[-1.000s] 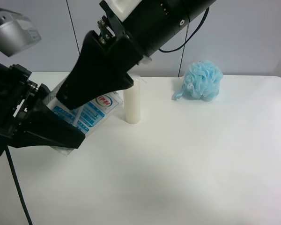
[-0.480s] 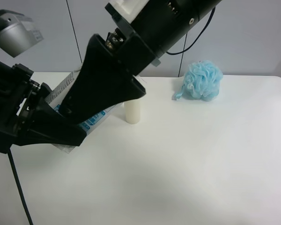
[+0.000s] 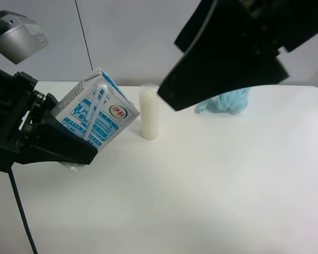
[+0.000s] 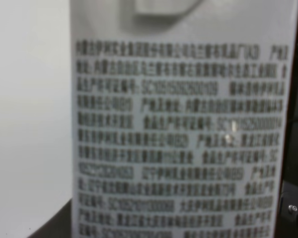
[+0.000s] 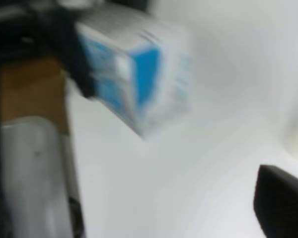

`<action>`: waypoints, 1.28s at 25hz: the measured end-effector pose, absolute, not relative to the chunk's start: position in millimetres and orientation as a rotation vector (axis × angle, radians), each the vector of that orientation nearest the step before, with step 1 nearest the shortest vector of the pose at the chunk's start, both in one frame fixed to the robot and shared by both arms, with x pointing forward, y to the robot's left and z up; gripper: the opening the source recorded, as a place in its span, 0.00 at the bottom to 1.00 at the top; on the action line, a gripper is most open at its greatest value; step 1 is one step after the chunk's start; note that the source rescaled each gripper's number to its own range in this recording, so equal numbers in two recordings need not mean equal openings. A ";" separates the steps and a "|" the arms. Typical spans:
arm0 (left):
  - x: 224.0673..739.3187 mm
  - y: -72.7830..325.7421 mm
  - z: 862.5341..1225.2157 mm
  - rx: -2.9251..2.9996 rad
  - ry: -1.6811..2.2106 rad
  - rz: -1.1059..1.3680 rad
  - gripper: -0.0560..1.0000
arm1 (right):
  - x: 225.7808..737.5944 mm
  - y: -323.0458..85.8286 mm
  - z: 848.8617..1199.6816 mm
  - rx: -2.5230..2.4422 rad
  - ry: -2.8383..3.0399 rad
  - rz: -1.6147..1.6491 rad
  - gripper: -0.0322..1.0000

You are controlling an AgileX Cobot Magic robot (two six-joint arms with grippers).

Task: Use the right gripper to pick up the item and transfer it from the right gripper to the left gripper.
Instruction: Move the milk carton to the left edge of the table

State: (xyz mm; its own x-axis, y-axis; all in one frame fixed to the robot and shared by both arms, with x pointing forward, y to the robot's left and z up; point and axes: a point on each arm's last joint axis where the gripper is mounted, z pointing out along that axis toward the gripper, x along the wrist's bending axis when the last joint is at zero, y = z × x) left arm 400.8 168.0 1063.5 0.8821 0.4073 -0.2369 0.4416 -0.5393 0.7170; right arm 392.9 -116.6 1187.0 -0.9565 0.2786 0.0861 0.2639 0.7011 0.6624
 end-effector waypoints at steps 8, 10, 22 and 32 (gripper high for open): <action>398.6 168.2 1062.8 2.219 0.595 -0.076 0.05 | 367.1 -159.3 1195.2 0.812 2.703 1.039 1.00; 398.7 168.7 1062.3 2.228 0.591 -0.071 0.05 | 356.7 -170.3 1179.9 0.837 2.716 0.990 1.00; 398.8 169.4 1061.6 2.240 0.587 -0.063 0.05 | 285.6 -238.8 1074.5 1.075 2.662 0.922 1.00; 398.8 169.4 1061.6 2.240 0.587 -0.063 0.05 | 248.3 -278.3 1051.9 1.048 2.356 1.227 0.99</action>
